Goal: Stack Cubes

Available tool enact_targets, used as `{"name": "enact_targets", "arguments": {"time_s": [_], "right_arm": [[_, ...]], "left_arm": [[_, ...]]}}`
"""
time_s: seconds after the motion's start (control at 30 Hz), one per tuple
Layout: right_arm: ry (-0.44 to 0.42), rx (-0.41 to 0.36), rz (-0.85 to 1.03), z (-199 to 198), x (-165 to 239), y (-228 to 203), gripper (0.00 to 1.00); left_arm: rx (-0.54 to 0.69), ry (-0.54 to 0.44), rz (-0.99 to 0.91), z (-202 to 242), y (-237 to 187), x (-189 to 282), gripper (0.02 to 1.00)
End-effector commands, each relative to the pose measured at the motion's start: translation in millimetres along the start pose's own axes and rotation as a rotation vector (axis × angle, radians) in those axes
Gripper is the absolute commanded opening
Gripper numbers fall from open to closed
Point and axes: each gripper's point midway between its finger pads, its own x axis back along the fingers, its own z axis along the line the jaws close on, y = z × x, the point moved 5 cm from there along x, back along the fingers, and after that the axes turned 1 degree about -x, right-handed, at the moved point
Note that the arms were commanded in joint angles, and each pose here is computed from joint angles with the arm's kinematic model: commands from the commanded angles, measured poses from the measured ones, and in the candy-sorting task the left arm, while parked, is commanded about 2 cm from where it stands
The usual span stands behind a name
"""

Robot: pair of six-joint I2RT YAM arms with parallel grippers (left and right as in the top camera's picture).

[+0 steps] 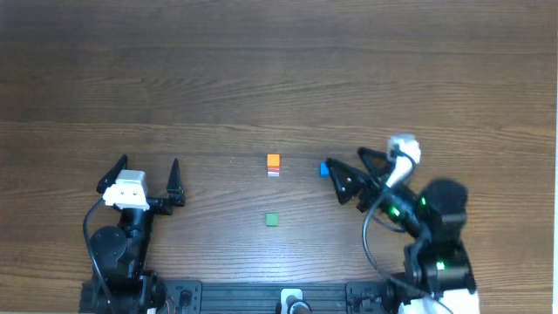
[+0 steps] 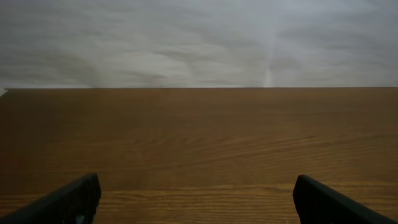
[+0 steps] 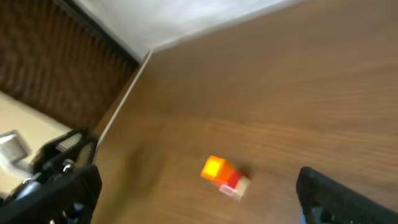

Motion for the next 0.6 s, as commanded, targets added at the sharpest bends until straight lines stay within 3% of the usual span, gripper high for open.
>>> {"name": "enact_targets", "arguments": {"time_s": [0.03,0.27,0.6], "right_arm": [[0.066,-0.009,0.18,24,-20,-4,0.993],[-0.038,-0.034,0.392,42,-50,-36,0.991],[-0.346,-0.053,0.592,42,-74,-88,0.993]], "left_arm": [[-0.015,-0.012,-0.003,-1,-1,0,1.0],[-0.015,-0.012,-0.003,-1,-1,0,1.0],[-0.015,-0.012,-0.003,-1,-1,0,1.0]]}}
